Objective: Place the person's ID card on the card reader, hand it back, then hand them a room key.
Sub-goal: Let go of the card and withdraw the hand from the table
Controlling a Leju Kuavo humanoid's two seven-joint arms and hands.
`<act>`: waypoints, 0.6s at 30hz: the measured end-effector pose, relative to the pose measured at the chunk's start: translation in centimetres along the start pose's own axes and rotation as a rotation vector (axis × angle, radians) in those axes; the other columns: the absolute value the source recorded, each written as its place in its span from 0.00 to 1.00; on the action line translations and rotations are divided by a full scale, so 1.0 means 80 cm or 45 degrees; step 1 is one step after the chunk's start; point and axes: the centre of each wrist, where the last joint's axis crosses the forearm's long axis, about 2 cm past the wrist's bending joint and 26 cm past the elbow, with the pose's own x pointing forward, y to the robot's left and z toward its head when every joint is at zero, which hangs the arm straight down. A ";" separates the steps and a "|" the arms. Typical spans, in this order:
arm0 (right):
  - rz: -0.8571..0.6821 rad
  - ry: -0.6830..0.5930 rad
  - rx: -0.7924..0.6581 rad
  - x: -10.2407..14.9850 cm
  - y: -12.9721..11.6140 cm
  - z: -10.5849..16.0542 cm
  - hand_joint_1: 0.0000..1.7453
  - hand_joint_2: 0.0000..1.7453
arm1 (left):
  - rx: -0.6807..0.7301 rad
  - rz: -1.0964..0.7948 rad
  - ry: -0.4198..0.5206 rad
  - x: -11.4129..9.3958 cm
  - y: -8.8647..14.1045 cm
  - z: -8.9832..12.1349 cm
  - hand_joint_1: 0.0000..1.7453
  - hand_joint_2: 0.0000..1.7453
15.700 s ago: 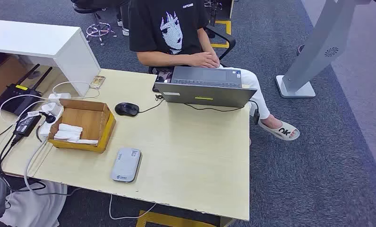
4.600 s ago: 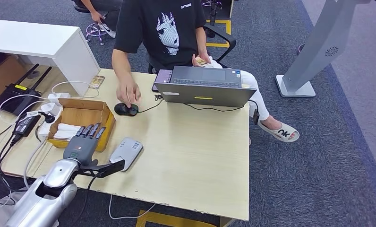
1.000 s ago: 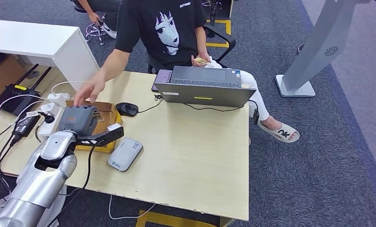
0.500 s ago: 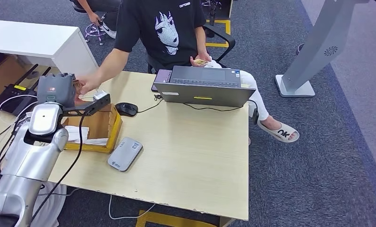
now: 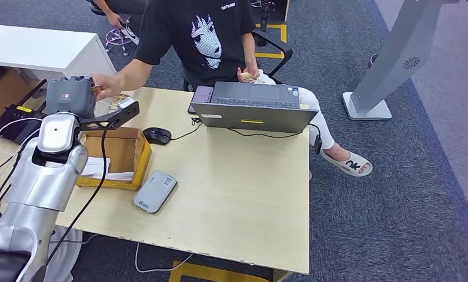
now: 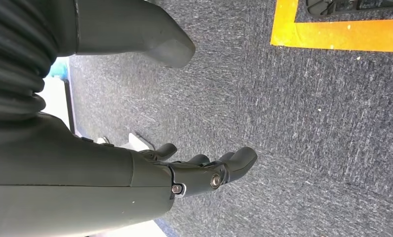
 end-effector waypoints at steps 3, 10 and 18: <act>0.003 0.001 0.002 0.000 0.000 0.000 0.00 1.00 | -0.005 0.007 0.000 0.001 -0.001 0.000 0.91 1.00; 0.010 0.005 0.008 0.000 0.000 0.000 0.00 1.00 | 0.004 0.031 -0.001 0.004 0.000 0.001 0.00 1.00; 0.010 0.006 0.008 0.001 0.000 0.000 0.00 1.00 | 0.012 0.059 0.005 0.008 -0.003 0.004 0.00 1.00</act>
